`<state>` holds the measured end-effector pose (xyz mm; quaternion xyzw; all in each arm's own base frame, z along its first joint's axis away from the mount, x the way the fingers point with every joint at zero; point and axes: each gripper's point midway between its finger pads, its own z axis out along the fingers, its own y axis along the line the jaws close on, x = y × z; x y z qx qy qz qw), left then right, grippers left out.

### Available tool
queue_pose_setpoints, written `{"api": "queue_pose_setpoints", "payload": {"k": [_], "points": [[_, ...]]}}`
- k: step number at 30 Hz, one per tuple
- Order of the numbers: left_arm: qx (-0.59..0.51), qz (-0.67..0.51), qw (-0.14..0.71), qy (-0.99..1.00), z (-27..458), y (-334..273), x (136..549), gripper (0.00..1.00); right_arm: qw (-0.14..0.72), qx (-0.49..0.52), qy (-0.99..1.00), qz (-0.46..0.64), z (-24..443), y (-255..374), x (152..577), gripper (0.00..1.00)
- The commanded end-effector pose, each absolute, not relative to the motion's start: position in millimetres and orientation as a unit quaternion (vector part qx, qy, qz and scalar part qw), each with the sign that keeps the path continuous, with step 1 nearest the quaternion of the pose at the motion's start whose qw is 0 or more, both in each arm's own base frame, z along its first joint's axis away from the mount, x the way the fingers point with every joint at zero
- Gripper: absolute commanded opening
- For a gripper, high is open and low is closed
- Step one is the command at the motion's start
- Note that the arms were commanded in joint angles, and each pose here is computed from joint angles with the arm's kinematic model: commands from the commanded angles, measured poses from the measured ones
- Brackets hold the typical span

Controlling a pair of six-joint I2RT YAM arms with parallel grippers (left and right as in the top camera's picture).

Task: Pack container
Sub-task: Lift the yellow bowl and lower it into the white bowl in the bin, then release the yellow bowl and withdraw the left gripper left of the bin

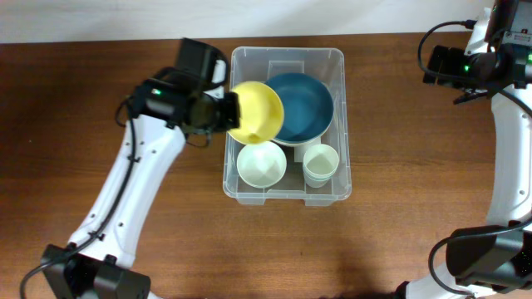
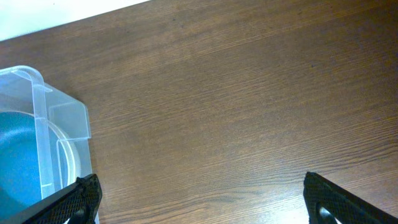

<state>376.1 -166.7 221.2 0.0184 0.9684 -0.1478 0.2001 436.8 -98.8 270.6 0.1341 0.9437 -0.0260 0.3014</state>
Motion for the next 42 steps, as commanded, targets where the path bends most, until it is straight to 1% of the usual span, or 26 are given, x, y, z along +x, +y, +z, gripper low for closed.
{"api": "queue_pose_setpoints", "payload": {"k": [1,5,13,14,15,17,18,20,24,27,30,34,36,37,38,39,40,41,42], "points": [[0.047,-0.116,0.201,0.972,221,-175,365,0.01,0.306,0.140,0.941,-0.028,274,-101,436,0.99],[0.060,-0.106,0.181,0.976,210,-180,352,0.01,0.306,0.140,0.941,-0.028,274,-101,436,0.99],[0.056,-0.094,0.147,0.983,180,-178,340,0.02,0.306,0.140,0.941,-0.028,274,-101,436,0.99],[0.056,-0.093,0.145,0.983,179,-178,340,0.11,0.306,0.140,0.941,-0.028,274,-101,436,0.99],[0.056,-0.094,0.145,0.983,179,-178,340,0.22,0.306,0.140,0.941,-0.028,274,-101,436,0.99],[0.057,-0.095,0.148,0.983,179,-179,341,0.84,0.306,0.140,0.941,-0.028,274,-101,436,0.99],[0.057,-0.096,0.150,0.982,180,-179,342,0.99,0.306,0.140,0.941,-0.028,274,-101,436,0.99],[0.057,-0.098,0.158,0.981,181,-180,346,1.00,0.306,0.140,0.941,-0.028,274,-101,436,0.99],[0.047,-0.105,0.186,0.976,192,-178,361,0.99,0.306,0.140,0.941,-0.028,274,-101,436,0.99],[0.024,-0.108,0.209,0.972,204,-163,377,0.99,0.306,0.140,0.941,-0.028,274,-101,436,0.99],[-0.010,-0.105,0.227,0.968,214,-138,393,0.99,0.306,0.140,0.941,-0.028,274,-101,436,0.99],[-0.071,-0.092,0.232,0.966,215,-88,406,0.99,0.306,0.140,0.941,-0.028,274,-101,436,0.99],[-0.087,-0.087,0.227,0.966,213,-75,406,0.97,0.306,0.140,0.941,-0.028,274,-101,436,0.99],[-0.092,-0.082,0.224,0.967,212,-69,405,0.94,0.306,0.140,0.941,-0.028,274,-101,436,0.99],[-0.098,-0.073,0.221,0.968,210,-63,403,0.89,0.306,0.140,0.941,-0.028,274,-101,436,0.99],[-0.103,-0.062,0.218,0.969,208,-57,402,0.73,0.306,0.140,0.941,-0.028,274,-101,436,0.99],[-0.106,-0.052,0.215,0.970,205,-54,400,0.40,0.306,0.140,0.941,-0.028,274,-101,436,0.99],[-0.108,-0.047,0.209,0.971,202,-52,398,0.17,0.306,0.140,0.941,-0.028,274,-101,436,0.99],[-0.109,-0.047,0.202,0.972,196,-52,395,0.06,0.306,0.140,0.941,-0.028,274,-101,436,0.99]]}}
